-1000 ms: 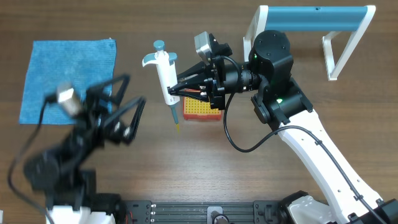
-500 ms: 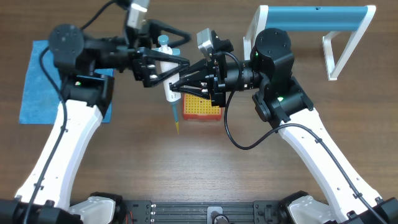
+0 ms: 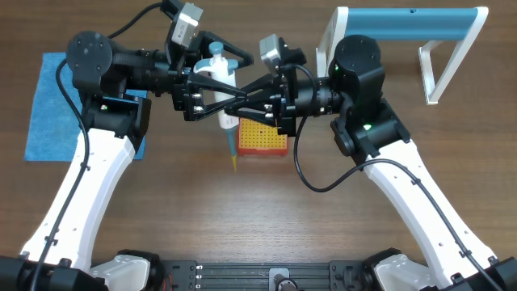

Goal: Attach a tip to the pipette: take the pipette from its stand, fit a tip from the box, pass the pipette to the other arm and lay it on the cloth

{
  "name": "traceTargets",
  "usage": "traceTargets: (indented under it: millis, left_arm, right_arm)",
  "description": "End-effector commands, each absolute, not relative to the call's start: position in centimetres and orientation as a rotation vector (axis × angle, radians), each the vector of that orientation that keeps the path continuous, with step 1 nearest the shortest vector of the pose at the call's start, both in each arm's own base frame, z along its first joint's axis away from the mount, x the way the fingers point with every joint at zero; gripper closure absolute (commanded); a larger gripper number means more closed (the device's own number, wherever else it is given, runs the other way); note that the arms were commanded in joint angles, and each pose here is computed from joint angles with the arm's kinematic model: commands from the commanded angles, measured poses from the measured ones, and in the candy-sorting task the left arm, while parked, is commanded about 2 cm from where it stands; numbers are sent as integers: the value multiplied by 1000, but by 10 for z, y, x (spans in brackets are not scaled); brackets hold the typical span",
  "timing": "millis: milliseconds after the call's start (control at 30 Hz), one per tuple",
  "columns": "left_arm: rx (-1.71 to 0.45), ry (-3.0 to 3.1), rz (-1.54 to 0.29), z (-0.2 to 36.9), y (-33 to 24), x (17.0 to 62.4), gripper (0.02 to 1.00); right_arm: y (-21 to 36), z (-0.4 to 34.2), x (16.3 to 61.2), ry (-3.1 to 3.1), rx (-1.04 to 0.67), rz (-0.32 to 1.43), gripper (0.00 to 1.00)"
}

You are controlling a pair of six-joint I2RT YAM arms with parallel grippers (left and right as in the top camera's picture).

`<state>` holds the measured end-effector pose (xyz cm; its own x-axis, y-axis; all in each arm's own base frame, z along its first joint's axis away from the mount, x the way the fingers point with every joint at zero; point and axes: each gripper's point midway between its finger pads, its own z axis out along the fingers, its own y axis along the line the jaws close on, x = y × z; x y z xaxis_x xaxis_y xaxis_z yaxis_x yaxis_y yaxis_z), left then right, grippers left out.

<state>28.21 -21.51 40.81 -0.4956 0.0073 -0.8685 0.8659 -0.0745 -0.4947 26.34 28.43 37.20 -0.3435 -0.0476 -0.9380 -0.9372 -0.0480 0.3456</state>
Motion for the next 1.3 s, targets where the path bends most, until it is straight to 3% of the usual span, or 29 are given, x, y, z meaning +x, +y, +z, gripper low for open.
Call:
traceTargets:
  millis: [33, 167, 300, 600, 733, 867, 1133, 1300]
  left_arm:
    - [988, 1509, -1608, 415, -208, 286, 23]
    - [980, 1512, -1603, 415, -206, 287, 49]
    - [980, 1512, -1603, 415, -206, 287, 367]
    - [980, 1512, -1604, 415, -206, 287, 500]
    - [977, 1511, -1602, 415, -206, 288, 695]
    - [977, 1511, -1602, 415, -206, 288, 728]
    - [975, 1511, -1601, 415, -206, 288, 982]
    - [957, 1509, -1594, 417, -206, 291, 989]
  right_arm:
    - [277, 380, 271, 1462, -1070, 1465, 921]
    - [277, 380, 272, 1463, -1068, 1463, 925]
    - [277, 380, 275, 1471, -1049, 1446, 923]
    - [277, 380, 280, 1481, -1025, 1424, 925]
    - [277, 380, 280, 1481, -1025, 1424, 923]
    - [277, 380, 285, 1490, -1004, 1404, 923]
    - [277, 380, 285, 1490, -1004, 1404, 921]
    - [277, 380, 285, 1490, -1005, 1404, 921]
